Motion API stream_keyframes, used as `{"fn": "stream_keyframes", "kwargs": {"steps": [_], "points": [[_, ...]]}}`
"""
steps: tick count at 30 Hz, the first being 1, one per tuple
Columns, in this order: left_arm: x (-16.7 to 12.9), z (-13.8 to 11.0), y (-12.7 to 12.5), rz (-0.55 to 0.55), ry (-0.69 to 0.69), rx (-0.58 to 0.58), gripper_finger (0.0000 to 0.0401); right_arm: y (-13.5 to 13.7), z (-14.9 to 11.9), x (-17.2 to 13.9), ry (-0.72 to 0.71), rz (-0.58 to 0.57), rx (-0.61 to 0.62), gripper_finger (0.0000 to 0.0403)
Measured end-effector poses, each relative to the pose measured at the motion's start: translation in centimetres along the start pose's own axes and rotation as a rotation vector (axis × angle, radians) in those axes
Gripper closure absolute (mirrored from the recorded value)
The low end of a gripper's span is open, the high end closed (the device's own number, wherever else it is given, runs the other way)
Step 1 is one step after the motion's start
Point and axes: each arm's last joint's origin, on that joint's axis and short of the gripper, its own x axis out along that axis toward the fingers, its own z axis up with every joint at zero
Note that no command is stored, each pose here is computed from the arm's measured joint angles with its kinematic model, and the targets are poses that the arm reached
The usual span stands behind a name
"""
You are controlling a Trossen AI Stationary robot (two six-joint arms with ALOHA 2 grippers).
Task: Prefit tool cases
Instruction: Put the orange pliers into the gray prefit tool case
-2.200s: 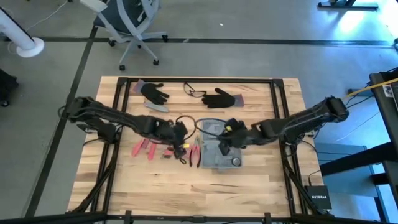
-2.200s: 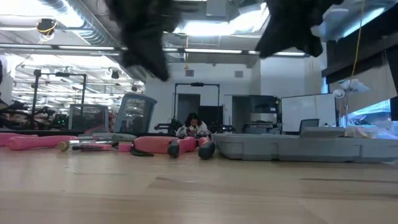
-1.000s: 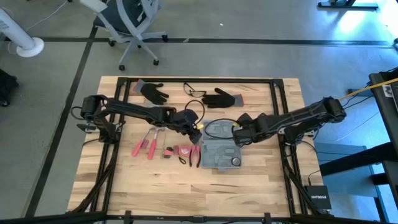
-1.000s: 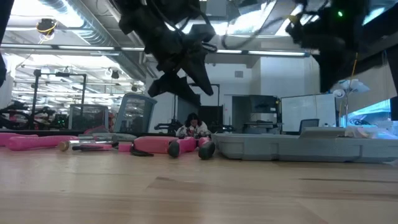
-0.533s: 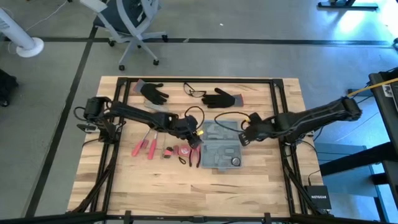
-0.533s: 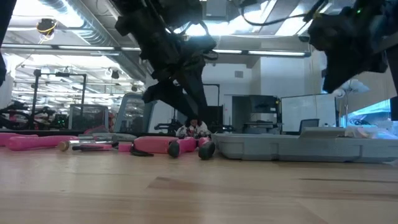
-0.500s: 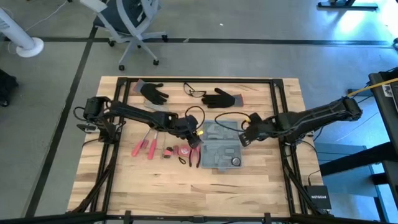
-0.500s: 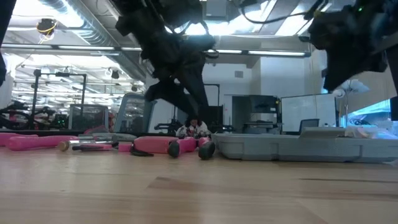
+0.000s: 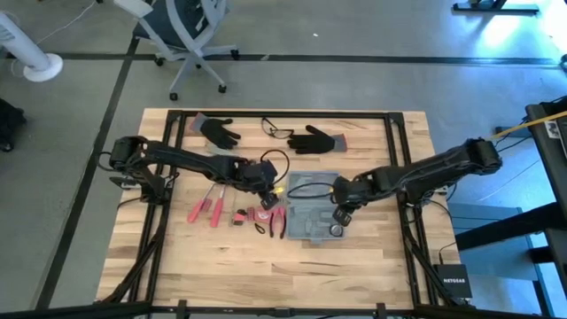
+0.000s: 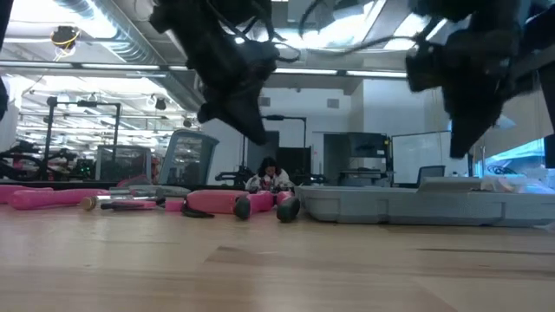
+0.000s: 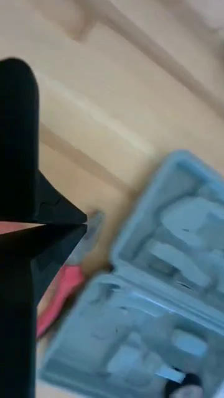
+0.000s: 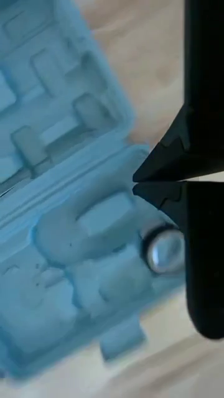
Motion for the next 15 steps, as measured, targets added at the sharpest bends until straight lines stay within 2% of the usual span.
{"fn": "stream_keyframes", "kwargs": {"steps": [5,10,15], "points": [[2.7,0.7,0.7,0.026,-0.059,0.046,0.0401,-0.8,1.2,2.4,0.028,-0.063,-0.018,0.0403],[5.3,0.0,1.7,0.061,0.000,0.029,0.0401,-0.4,1.6,3.3,0.022,-0.039,-0.135,0.0403],[6.8,-0.3,1.9,0.046,0.005,0.045,0.0401,-0.5,1.5,3.5,0.041,-0.059,-0.144,0.0403]]}}
